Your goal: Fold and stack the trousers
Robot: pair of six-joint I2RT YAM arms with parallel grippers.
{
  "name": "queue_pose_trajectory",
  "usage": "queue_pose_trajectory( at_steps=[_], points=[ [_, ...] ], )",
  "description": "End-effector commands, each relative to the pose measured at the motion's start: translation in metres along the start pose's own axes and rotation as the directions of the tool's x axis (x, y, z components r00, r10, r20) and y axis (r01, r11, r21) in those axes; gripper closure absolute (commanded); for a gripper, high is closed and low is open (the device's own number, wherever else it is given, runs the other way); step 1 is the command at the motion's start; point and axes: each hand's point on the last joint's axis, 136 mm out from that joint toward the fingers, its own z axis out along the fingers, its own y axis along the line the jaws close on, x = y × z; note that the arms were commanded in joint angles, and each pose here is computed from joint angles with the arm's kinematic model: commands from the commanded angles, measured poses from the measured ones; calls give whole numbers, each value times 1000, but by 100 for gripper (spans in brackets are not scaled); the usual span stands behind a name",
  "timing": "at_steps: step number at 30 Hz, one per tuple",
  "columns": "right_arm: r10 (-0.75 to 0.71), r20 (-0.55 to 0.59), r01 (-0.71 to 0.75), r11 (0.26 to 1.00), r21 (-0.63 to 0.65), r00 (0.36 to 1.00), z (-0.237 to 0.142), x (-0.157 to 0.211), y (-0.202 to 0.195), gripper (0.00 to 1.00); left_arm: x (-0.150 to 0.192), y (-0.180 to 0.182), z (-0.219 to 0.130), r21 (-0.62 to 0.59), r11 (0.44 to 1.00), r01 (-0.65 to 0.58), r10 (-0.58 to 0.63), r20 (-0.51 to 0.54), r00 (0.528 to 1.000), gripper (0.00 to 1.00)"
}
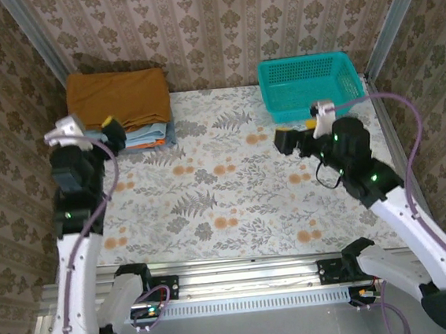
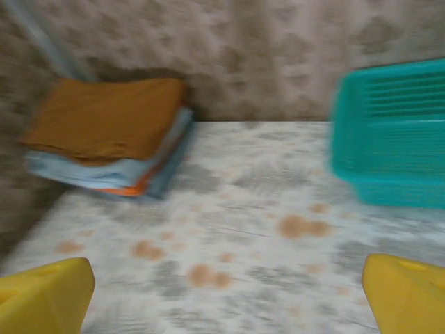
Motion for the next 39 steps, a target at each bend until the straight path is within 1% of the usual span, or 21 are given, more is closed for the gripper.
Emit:
queue_pose_trajectory(
  at_steps=[1, 2, 3, 4, 5, 6, 8, 10, 12, 15, 17, 19, 22, 23, 24, 25, 27, 30, 33, 34, 39],
  points=[
    [-201, 145, 132, 913, 386, 969, -6, 14, -77, 0, 70, 29, 12, -73, 990, -121, 123, 31, 992, 0],
    [-208, 182, 114, 899, 424, 961, -10, 22, -90, 0, 84, 28, 12, -42, 991, -131, 134, 82, 988, 0],
    [-245, 179, 151, 895, 419, 953, -8, 35, -96, 0, 96, 32, 11, -44, 992, -121, 125, 127, 984, 0],
    [-290, 161, 209, 896, 392, 943, -3, 46, -99, 0, 106, 41, 12, -78, 991, -112, 123, 146, 982, 0],
    [-305, 128, 243, 902, 356, 944, 4, 66, -104, 0, 122, 50, 16, -121, 984, -129, 144, 126, 981, 0],
    [-279, 117, 225, 913, 341, 953, 8, 80, -113, 0, 137, 58, 21, -161, 975, -152, 166, 80, 983, 0],
    [-239, 110, 190, 922, 338, 965, 14, 103, -128, 0, 158, 57, 33, -149, 965, -214, 219, 18, 975, 0],
    [-260, 99, 212, 915, 344, 961, 18, 118, -137, 0, 176, 55, 45, -137, 957, -254, 256, -8, 967, 0],
    [-240, 126, 180, 913, 365, 963, 20, 118, -146, 0, 192, 62, 53, -159, 951, -264, 265, -13, 964, 0],
    [-225, 118, 164, 908, 385, 967, 29, 121, -158, 0, 213, 60, 66, -145, 933, -329, 330, -19, 944, 0],
    [-207, 124, 141, 903, 405, 970, 33, 123, -168, 0, 220, 61, 71, -150, 928, -342, 346, 2, 938, 0],
    [-167, 159, 86, 904, 419, 973, 37, 119, -177, 0, 223, 58, 82, -134, 923, -360, 360, -20, 933, 0],
    [-130, 159, 53, 907, 418, 979, 46, 120, -183, 0, 243, 42, 95, -2, 922, -386, 385, -78, 920, 0],
    [-127, 162, 49, 908, 417, 979, 49, 122, -185, 0, 243, 34, 98, 36, 912, -409, 411, -45, 911, 0],
    [-124, 169, 44, 909, 415, 978, 53, 125, -186, 0, 244, 35, 97, 17, 905, -425, 425, -49, 904, 0],
    [-117, 161, 40, 908, 416, 980, 58, 134, -190, 0, 247, 39, 96, 3, 914, -406, 404, -86, 911, 0],
    [-123, 174, 40, 909, 416, 977, 66, 138, -193, 0, 245, 42, 100, 12, 919, -393, 393, -77, 916, 0],
    [-76, 59, 42, 895, 444, 995, 76, 145, -201, 0, 243, 57, 106, -59, 929, -366, 356, -125, 926, 0],
    [-114, -58, 127, 910, 394, 992, 101, 146, -189, 0, 245, 55, 112, -43, 929, -368, 358, -151, 921, 0],
    [-124, -31, 126, 911, 392, 992, 101, 144, -188, 0, 245, 53, 114, -39, 927, -374, 363, -162, 918, 0],
    [-120, -39, 126, 911, 394, 992, 100, 145, -189, 0, 246, 52, 116, -37, 921, -388, 376, -175, 910, 0]
  ],
)
